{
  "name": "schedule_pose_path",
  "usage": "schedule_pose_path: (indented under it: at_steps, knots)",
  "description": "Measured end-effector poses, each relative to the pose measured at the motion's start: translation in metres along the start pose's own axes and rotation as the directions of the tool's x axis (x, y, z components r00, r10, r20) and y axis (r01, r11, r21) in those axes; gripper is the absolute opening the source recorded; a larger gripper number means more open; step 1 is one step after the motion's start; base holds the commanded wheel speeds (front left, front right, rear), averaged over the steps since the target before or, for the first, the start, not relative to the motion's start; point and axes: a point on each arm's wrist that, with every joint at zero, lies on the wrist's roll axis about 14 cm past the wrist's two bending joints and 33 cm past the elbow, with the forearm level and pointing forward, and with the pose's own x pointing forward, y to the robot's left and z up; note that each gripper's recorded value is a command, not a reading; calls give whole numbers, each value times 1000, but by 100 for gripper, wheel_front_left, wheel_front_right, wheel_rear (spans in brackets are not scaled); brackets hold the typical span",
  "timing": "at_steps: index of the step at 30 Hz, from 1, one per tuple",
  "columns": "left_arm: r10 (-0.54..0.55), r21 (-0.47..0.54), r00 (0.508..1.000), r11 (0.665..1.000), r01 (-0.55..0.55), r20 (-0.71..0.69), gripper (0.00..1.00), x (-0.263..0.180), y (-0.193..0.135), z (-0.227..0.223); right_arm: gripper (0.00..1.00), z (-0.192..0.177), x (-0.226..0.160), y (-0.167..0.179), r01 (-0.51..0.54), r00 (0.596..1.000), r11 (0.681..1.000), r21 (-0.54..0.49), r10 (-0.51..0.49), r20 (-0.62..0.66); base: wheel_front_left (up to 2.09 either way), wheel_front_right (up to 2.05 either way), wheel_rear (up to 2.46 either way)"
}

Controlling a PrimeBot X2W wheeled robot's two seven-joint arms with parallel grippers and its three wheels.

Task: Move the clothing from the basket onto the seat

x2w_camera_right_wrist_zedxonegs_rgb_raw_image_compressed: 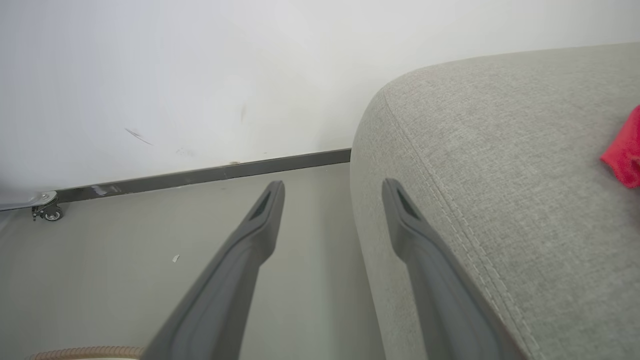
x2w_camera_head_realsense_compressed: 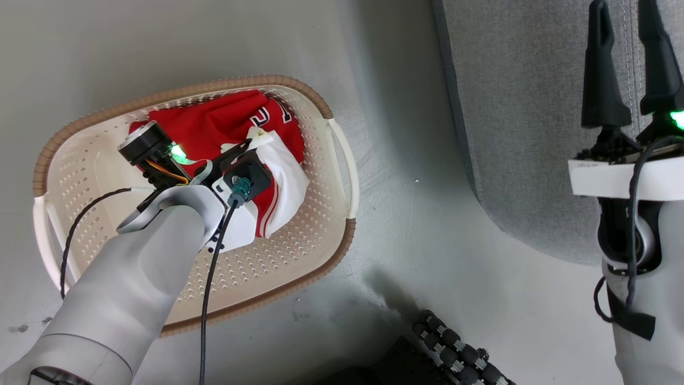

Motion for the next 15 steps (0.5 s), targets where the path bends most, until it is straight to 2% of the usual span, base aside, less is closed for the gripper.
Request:
schedule_pose_path:
  at_steps: [15]
  knots:
    - [101,-20,991,995,-99,93,0,-22,25,30,100,12,8,4,-7,999,1000,-4,7,46,0,0,0]
